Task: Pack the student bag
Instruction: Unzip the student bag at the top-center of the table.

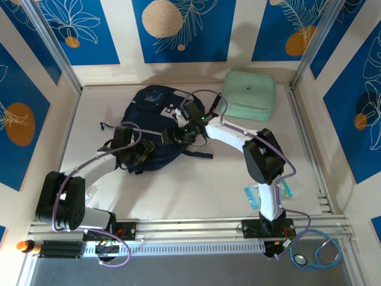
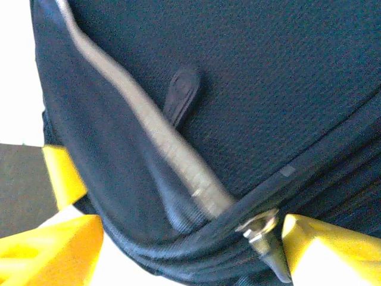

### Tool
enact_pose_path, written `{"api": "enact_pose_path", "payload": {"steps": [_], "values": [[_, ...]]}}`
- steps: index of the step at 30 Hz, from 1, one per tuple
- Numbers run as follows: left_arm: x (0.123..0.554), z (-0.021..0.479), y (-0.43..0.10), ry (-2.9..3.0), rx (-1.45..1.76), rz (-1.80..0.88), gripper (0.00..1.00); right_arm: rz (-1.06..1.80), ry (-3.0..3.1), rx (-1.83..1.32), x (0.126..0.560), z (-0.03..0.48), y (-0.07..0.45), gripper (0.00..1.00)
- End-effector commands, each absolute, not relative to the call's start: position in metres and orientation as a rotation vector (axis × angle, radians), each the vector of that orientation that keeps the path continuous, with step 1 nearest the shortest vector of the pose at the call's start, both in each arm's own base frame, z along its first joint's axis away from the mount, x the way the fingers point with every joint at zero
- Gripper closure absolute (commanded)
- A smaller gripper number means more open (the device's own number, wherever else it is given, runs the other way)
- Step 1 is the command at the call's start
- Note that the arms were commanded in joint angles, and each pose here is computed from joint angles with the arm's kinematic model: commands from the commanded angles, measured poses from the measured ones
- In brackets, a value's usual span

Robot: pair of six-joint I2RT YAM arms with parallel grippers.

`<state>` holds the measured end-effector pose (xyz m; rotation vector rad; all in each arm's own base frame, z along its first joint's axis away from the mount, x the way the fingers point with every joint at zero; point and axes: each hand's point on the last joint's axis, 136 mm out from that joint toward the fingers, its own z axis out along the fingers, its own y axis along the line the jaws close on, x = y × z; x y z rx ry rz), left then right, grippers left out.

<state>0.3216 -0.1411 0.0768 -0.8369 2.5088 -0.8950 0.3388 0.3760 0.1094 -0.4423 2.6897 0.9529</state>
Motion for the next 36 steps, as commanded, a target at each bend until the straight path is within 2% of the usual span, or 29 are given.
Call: {"api": "enact_pose_path", "payload": {"steps": [1,7,18,26,36], "values": [[0.337,0.094,-0.155,2.470,-0.742,-0.951,0.52,0.997,2.664,-0.551,0.313,0.123,0.383,0.22],[0.339,0.098,-0.154,2.455,-0.744,-0.951,0.52,0.676,2.631,-0.431,0.341,0.117,0.356,0.28],[0.338,0.097,-0.154,2.457,-0.749,-0.953,0.52,0.654,2.621,-0.426,0.343,0.112,0.346,0.53],[0.339,0.098,-0.155,2.456,-0.745,-0.958,0.52,0.537,2.624,-0.422,0.350,0.105,0.333,0.57],[0.339,0.099,-0.155,2.454,-0.749,-0.963,0.51,0.586,2.628,-0.506,0.359,0.095,0.343,0.63]]}}
